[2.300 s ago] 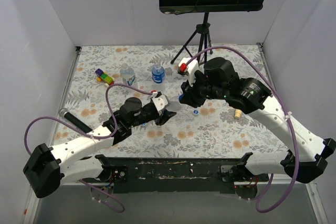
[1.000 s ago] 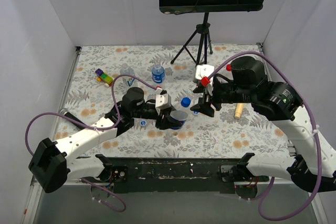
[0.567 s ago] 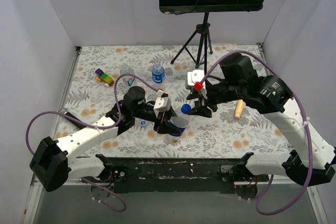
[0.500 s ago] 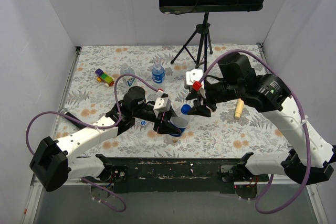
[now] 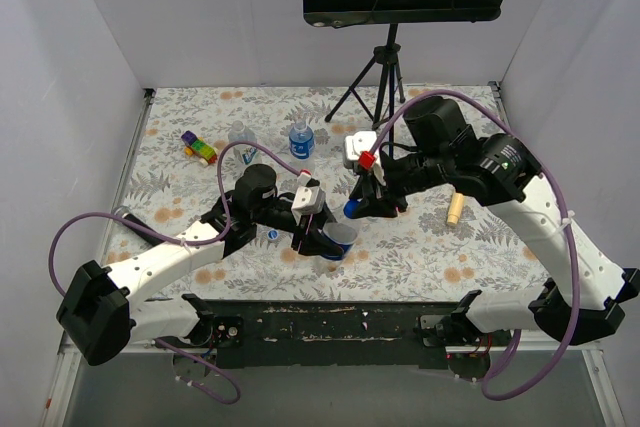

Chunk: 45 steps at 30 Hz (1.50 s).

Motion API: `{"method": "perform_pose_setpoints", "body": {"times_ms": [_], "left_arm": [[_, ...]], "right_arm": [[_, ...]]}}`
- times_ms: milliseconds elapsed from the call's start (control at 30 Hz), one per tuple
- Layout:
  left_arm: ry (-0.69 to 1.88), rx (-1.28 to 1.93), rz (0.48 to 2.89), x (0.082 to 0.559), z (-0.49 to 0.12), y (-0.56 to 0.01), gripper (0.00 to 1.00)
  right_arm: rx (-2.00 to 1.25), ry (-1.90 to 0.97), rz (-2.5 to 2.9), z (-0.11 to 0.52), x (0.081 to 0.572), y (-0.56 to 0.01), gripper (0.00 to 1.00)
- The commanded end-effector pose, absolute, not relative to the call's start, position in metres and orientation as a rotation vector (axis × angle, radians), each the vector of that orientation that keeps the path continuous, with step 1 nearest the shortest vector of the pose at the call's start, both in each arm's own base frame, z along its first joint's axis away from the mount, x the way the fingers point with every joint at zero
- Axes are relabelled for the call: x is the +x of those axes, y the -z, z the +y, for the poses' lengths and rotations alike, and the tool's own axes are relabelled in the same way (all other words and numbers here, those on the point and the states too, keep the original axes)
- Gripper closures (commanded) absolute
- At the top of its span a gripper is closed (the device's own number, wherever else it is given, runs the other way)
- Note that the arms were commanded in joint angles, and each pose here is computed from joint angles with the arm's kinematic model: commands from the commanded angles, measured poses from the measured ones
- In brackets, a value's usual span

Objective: Screw on the bottle caps

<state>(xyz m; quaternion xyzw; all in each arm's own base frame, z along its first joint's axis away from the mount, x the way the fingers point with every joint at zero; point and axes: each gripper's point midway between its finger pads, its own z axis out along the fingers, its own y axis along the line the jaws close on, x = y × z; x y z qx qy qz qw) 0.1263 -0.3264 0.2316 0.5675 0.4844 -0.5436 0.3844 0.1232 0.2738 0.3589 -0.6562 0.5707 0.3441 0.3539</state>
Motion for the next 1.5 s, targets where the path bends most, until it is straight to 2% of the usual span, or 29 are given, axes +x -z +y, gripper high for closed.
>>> {"method": "perform_pose_setpoints", "body": {"times_ms": [0, 67, 233, 433, 667, 867, 1000, 1033, 1233, 1300, 1367, 1467], "left_arm": [[1.348, 1.443, 1.147, 0.128, -0.325, -0.252, 0.59], [1.333, 1.428, 1.157, 0.131, -0.326, -0.253, 0.59], [1.177, 1.279, 1.244, 0.163, -0.327, -0.255, 0.59], [0.869, 0.993, 1.392, 0.223, -0.313, -0.255, 0.6], [0.483, 0.849, 1.377, 0.241, -0.293, -0.256, 0.6], [0.104, 0.772, 1.376, 0.252, -0.268, -0.245, 0.6], [0.035, 0.804, 1.363, 0.25, -0.268, -0.24, 0.6], [0.057, 0.825, 1.368, 0.248, -0.272, -0.238, 0.6], [0.389, 0.97, 1.396, 0.23, -0.303, -0.233, 0.6], [0.506, 1.035, 1.411, 0.223, -0.31, -0.229, 0.6], [0.663, 1.119, 1.383, 0.207, -0.32, -0.232, 0.59], [0.861, 1.231, 1.325, 0.18, -0.33, -0.236, 0.58]], "right_arm": [[-1.695, -0.904, 1.491, 0.275, 0.123, -0.36, 0.89], [-1.691, -0.904, 1.527, 0.275, 0.125, -0.354, 0.95], [-1.586, -0.821, 1.716, 0.274, 0.145, -0.335, 0.99], [-1.164, -0.664, 2.013, 0.274, 0.191, -0.316, 0.99], [-0.604, -0.61, 2.204, 0.268, 0.223, -0.285, 0.99], [-0.453, -0.643, 2.216, 0.27, 0.229, -0.272, 0.99], [-0.44, -0.689, 2.135, 0.272, 0.23, -0.293, 0.99], [-0.445, -0.693, 2.109, 0.27, 0.23, -0.302, 0.97], [-0.628, -0.703, 1.865, 0.258, 0.217, -0.376, 0.5], [-0.708, -0.685, 1.8, 0.252, 0.211, -0.394, 0.39], [-0.817, -0.675, 1.736, 0.248, 0.201, -0.406, 0.31], [-0.998, -0.673, 1.639, 0.246, 0.183, -0.413, 0.26]]}}
